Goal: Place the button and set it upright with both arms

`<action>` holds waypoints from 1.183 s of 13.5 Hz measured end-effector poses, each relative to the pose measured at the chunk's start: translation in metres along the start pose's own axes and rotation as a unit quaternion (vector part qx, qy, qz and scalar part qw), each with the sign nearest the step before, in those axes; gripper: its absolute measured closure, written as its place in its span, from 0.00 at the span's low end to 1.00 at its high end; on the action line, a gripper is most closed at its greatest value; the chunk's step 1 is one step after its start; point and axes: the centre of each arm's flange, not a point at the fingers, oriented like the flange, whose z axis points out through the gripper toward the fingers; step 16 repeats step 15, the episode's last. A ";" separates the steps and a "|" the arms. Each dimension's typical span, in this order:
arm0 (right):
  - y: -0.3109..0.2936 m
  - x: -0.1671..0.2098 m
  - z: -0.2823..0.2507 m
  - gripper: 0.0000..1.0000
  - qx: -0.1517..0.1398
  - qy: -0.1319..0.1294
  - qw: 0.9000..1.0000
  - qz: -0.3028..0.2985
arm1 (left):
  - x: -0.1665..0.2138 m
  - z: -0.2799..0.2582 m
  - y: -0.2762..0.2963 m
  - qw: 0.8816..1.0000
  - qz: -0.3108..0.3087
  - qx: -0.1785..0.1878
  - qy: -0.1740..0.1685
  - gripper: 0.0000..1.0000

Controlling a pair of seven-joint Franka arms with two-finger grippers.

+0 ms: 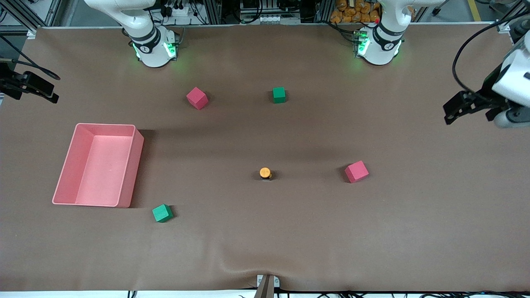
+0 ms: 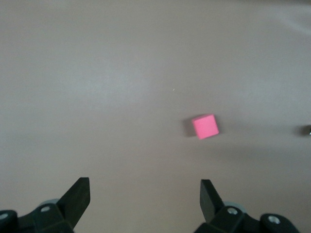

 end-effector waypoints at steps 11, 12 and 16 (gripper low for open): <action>0.000 0.000 0.000 0.00 0.000 0.000 1.000 0.000 | -0.025 -0.002 -0.010 0.999 0.033 -0.011 -0.029 0.00; 0.000 0.000 0.000 0.00 0.000 0.000 1.000 0.000 | -0.025 -0.002 -0.014 0.999 0.035 -0.012 -0.029 0.00; 0.000 0.000 0.000 0.00 0.000 0.000 1.000 0.000 | -0.024 -0.001 -0.019 0.998 0.036 -0.028 -0.031 0.00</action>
